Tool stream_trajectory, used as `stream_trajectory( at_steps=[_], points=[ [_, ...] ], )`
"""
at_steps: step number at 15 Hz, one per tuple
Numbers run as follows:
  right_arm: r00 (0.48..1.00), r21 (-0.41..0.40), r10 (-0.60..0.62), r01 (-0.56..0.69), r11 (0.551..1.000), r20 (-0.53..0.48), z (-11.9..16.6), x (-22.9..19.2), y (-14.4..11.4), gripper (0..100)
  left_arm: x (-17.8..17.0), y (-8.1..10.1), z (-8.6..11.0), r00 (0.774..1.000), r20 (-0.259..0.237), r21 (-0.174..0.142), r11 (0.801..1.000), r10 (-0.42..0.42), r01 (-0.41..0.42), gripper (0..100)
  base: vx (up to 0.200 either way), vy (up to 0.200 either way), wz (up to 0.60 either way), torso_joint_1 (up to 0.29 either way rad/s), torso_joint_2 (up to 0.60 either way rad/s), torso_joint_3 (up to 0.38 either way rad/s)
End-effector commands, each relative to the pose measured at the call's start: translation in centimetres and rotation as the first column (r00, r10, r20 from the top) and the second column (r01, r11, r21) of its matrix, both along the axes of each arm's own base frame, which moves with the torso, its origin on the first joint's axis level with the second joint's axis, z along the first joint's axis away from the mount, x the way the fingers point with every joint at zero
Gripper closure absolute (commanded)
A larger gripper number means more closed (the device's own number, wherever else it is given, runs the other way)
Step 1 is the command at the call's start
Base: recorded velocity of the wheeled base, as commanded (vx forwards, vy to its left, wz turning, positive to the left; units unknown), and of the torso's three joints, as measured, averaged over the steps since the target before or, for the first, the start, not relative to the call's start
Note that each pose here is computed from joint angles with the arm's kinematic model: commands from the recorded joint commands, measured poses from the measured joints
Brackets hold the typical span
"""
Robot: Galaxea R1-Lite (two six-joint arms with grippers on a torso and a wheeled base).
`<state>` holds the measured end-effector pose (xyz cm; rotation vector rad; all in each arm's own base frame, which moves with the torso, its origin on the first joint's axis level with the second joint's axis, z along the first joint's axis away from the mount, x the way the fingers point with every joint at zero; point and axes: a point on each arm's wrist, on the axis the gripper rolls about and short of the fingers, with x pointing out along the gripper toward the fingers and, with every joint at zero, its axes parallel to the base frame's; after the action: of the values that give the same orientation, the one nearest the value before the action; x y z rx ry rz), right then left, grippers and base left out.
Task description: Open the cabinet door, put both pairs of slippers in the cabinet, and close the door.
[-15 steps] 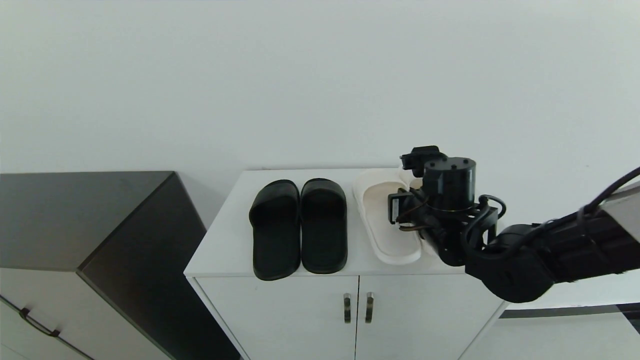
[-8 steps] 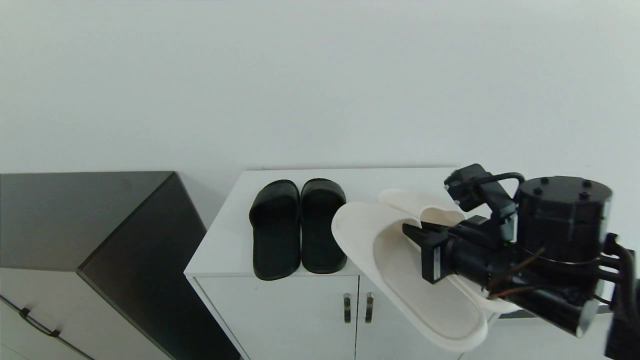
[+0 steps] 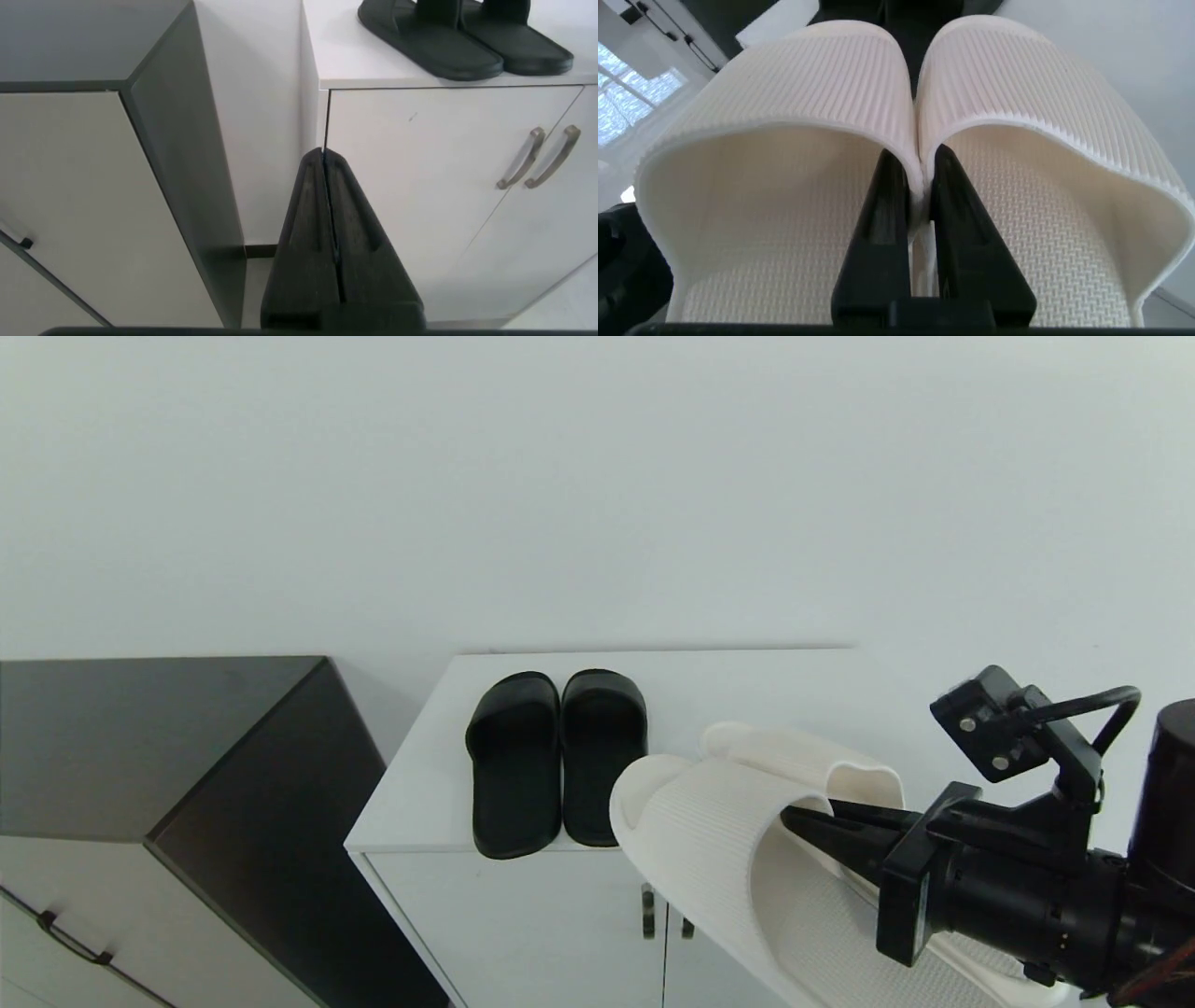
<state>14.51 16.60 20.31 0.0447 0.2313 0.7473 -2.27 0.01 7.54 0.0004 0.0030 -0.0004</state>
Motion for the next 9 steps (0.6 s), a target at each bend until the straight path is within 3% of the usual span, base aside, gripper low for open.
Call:
stream_trajectory(
  at_steps=[1, 9],
  points=[
    [1.000, 0.006, 0.000, 0.000, 1.000, 0.003, 0.1, -0.1, -0.2, 100, 0.0, 0.0, 0.0, 1.000, 0.000, 0.000, 1.000, 0.000, 0.000, 100, -0.200, 0.000, 0.00, 0.002, 0.00, -0.002],
    [1.000, -0.035, -0.003, 0.002, 0.999, -0.024, -1.0, 0.1, 0.0, 100, 0.0, 0.0, 0.0, 1.000, 0.000, -0.002, 1.000, 0.000, 0.000, 100, -0.200, 0.000, 0.00, 0.000, 0.00, 0.004]
  ],
)
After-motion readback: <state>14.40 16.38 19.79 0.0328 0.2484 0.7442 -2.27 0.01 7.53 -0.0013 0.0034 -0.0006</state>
